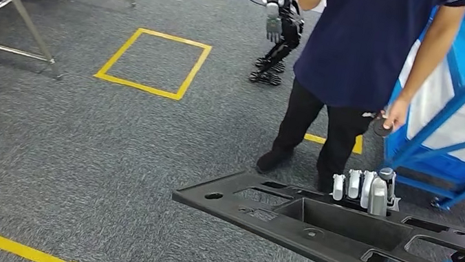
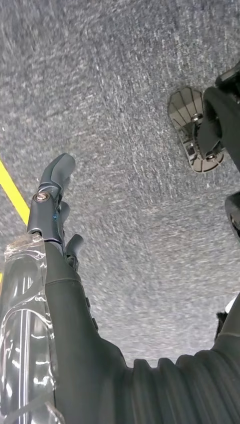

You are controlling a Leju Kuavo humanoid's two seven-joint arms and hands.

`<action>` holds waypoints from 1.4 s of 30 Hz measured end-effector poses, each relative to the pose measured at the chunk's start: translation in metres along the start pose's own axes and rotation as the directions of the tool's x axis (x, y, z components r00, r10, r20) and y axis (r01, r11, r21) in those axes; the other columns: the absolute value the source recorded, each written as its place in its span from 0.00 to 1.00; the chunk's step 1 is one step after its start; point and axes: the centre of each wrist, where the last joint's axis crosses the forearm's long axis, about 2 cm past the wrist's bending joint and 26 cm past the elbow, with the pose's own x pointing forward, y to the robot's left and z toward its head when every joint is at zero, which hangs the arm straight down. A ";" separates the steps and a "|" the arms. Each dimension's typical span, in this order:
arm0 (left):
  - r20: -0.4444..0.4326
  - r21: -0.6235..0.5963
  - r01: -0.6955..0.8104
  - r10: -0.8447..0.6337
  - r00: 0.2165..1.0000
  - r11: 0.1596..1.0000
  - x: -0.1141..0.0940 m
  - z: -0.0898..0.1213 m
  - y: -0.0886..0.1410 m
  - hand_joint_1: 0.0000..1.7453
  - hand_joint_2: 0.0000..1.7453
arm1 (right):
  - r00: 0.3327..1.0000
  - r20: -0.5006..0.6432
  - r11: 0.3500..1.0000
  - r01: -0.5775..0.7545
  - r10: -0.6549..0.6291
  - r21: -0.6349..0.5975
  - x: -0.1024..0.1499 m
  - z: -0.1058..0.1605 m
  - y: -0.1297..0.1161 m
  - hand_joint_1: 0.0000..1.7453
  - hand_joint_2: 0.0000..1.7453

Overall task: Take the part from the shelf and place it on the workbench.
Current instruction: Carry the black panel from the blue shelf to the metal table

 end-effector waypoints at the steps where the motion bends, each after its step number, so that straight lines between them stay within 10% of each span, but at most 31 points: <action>1: -0.001 0.000 -0.001 0.001 1.000 1.000 0.000 0.000 0.000 0.00 1.00 | 1.000 0.001 1.000 -0.001 0.001 0.000 0.000 0.000 0.000 1.00 1.00; 42: 0.022 0.007 0.023 -0.023 0.999 1.000 0.012 -0.002 -0.003 0.00 1.00 | 1.000 0.015 1.000 -0.020 0.020 0.018 0.002 -0.005 0.001 1.00 1.00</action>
